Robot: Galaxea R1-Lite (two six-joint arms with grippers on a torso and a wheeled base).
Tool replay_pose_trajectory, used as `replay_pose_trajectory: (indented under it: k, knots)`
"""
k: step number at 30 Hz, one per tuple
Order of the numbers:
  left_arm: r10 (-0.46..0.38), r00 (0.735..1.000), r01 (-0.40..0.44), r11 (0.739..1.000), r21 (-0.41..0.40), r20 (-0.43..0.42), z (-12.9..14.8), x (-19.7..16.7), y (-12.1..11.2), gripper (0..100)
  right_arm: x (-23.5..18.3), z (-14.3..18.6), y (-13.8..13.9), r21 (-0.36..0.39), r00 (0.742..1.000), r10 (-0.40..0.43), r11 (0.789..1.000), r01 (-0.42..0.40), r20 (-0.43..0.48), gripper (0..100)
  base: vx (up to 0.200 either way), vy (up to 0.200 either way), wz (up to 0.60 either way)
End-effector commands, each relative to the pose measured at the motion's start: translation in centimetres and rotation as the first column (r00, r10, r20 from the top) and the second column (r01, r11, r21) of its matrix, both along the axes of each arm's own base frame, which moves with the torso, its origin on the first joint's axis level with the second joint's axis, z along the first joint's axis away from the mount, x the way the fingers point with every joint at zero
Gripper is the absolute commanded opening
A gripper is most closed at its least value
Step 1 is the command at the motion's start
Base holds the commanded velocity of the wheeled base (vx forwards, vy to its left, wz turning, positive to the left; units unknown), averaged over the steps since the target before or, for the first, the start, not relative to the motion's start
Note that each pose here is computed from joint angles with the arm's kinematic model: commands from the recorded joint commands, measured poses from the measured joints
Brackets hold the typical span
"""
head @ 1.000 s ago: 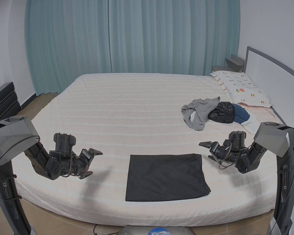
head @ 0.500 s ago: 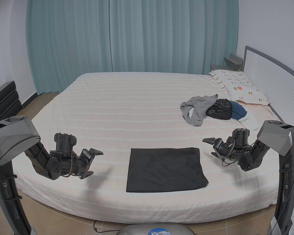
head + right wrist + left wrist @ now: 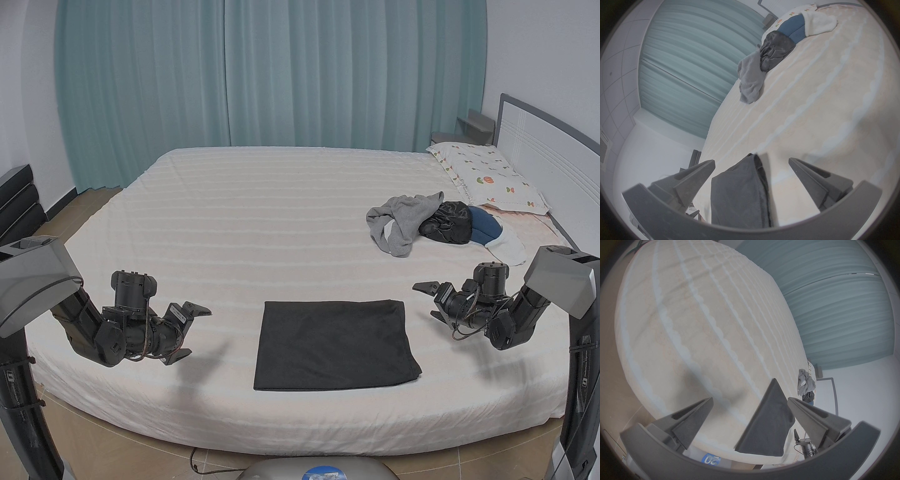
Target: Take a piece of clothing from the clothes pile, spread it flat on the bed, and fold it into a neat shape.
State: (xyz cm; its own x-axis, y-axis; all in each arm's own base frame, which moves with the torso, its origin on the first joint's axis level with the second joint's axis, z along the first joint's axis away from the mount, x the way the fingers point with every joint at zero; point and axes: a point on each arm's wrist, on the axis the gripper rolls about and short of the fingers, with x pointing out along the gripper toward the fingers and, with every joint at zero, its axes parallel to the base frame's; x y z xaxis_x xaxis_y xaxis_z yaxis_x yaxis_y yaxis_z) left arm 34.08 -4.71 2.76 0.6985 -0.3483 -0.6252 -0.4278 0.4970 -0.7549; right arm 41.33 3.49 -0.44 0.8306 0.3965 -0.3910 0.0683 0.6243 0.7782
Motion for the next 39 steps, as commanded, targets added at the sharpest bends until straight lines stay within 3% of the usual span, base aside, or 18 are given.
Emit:
replay_pose_trajectory:
  k: [1, 5, 15, 21, 25, 33, 39]
  knots:
    - [0.002, 1.000, -0.002, 1.000, 0.001, -0.001, -0.1, 0.0, 0.0, 100, 0.0, -0.1, 0.1, 0.000, 1.000, 0.002, 1.000, -0.002, -0.002, 100, 0.000, -0.200, 0.00]
    - [0.002, 1.000, -0.002, 1.000, 0.000, 0.001, 0.0, 0.0, 0.0, 100, 0.0, -0.1, 0.1, 0.000, 1.000, 0.002, 1.000, -0.002, -0.002, 100, 0.000, -0.200, 0.00]
    - [-0.023, 1.000, 0.023, 1.000, 0.004, -0.009, -0.2, -0.5, -0.7, 100, -0.3, -0.3, 0.2, -0.001, 1.000, 0.006, 1.000, -0.006, -0.016, 100, 0.000, 0.000, 0.00]
    - [-0.134, 0.991, 0.133, 0.989, 0.066, 0.013, -0.7, -0.4, -2.6, 100, -0.7, -0.9, 0.7, -0.002, 0.999, 0.017, 1.000, -0.017, -0.039, 100, 0.000, 0.000, 0.00]
    - [-0.254, 0.967, 0.247, 0.952, 0.180, 0.017, -2.4, -0.4, -3.2, 100, -0.8, -1.2, 1.0, -0.003, 0.999, 0.025, 1.000, -0.025, -0.048, 100, 0.000, 0.000, 0.00]
    - [-0.390, 0.918, 0.349, 0.882, 0.317, 0.073, -4.7, 1.0, -4.0, 100, -0.9, -1.5, 1.5, -0.004, 0.998, 0.036, 0.999, -0.036, -0.056, 100, 0.000, 0.000, 0.00]
    - [-0.401, 0.911, 0.350, 0.877, 0.330, 0.099, -5.1, 1.8, -4.2, 100, -0.8, -1.6, 1.5, -0.004, 0.998, 0.036, 0.999, -0.036, -0.054, 100, 0.000, 0.000, 0.00]
